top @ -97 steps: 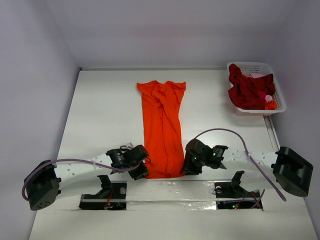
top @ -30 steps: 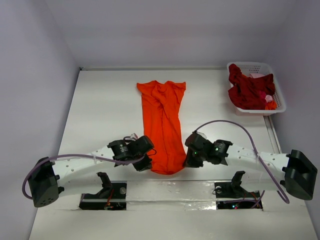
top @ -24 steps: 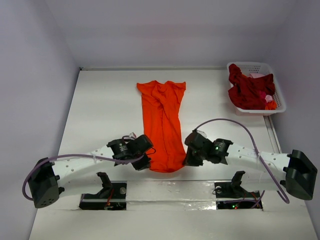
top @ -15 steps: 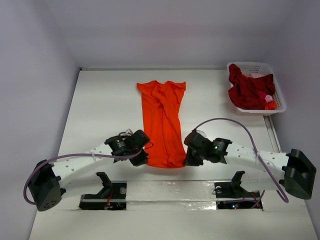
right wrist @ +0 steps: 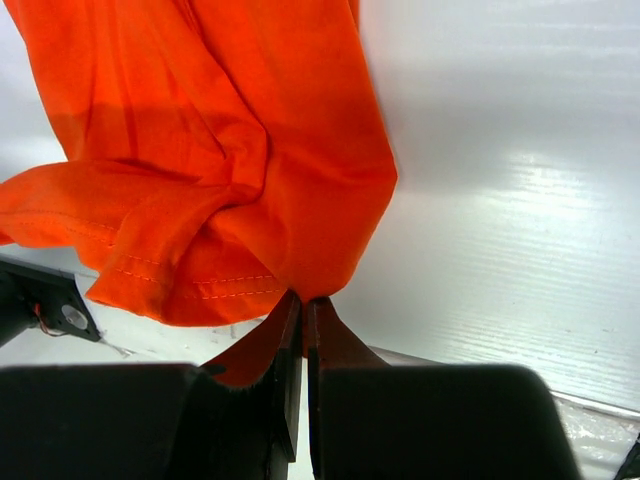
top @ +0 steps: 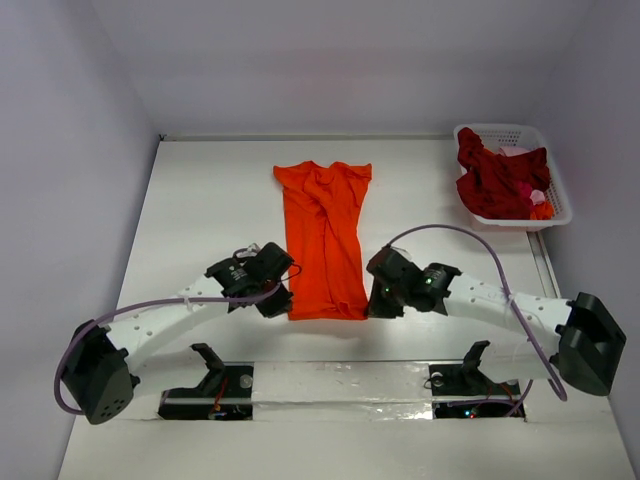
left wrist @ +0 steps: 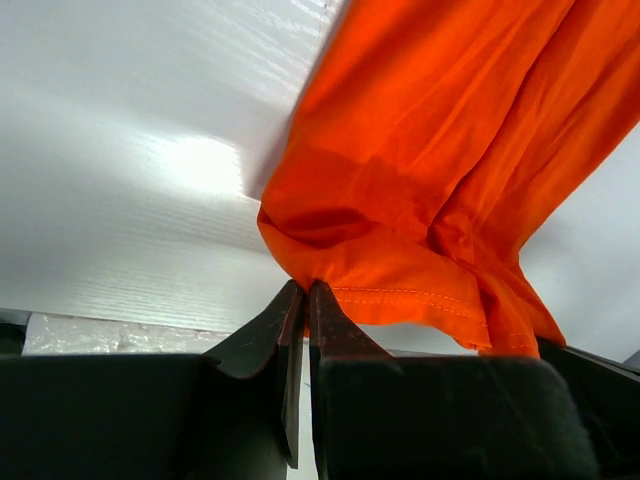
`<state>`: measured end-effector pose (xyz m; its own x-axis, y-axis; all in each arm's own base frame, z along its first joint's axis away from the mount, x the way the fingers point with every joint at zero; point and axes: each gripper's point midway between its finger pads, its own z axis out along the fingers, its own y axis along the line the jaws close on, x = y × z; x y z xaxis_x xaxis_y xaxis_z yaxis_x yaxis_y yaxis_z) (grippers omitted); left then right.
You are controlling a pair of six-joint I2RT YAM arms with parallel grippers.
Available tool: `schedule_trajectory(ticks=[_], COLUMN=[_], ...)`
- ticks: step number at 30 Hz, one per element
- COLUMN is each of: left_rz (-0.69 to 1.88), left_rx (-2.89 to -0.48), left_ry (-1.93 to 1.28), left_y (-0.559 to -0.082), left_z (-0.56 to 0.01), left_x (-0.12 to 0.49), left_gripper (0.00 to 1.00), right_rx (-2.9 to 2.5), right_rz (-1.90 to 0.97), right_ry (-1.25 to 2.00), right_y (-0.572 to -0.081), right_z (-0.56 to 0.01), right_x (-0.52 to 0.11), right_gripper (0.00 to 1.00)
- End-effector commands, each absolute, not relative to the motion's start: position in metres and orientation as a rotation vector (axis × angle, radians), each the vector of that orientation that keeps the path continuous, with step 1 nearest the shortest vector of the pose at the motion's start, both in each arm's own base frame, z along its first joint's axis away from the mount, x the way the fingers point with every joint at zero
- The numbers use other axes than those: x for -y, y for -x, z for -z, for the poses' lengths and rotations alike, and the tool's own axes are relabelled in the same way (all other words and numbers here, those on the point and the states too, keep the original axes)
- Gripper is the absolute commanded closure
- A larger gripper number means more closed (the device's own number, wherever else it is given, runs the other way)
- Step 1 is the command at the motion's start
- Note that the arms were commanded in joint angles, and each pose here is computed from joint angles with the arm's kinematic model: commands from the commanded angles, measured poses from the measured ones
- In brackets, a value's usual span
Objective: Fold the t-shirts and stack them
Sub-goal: Fold the folded rectangular tshirt in 1/3 of the way
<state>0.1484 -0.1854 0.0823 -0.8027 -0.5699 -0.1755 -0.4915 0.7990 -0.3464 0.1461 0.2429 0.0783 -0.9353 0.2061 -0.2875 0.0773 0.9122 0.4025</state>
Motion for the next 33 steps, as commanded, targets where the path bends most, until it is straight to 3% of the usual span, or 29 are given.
schedule_trajectory(ticks=[1,33], left_rz=[0.392,0.357], left_rx=[-2.702,-2.684], left_ry=[0.785,0.719], left_y=[-0.158,-0.224], left_z=[-0.091,-0.101], left_x=[0.182,0.181], left_gripper=[1.00,1.00], right_rx=[-2.722,-2.700], right_rz=[-0.561,-0.546], right_ry=[-0.166,-0.151], right_y=[-0.158,-0.225], right_z=[-0.090,-0.101], right_x=[-0.249,-0.254], right_gripper=[1.00,1.00])
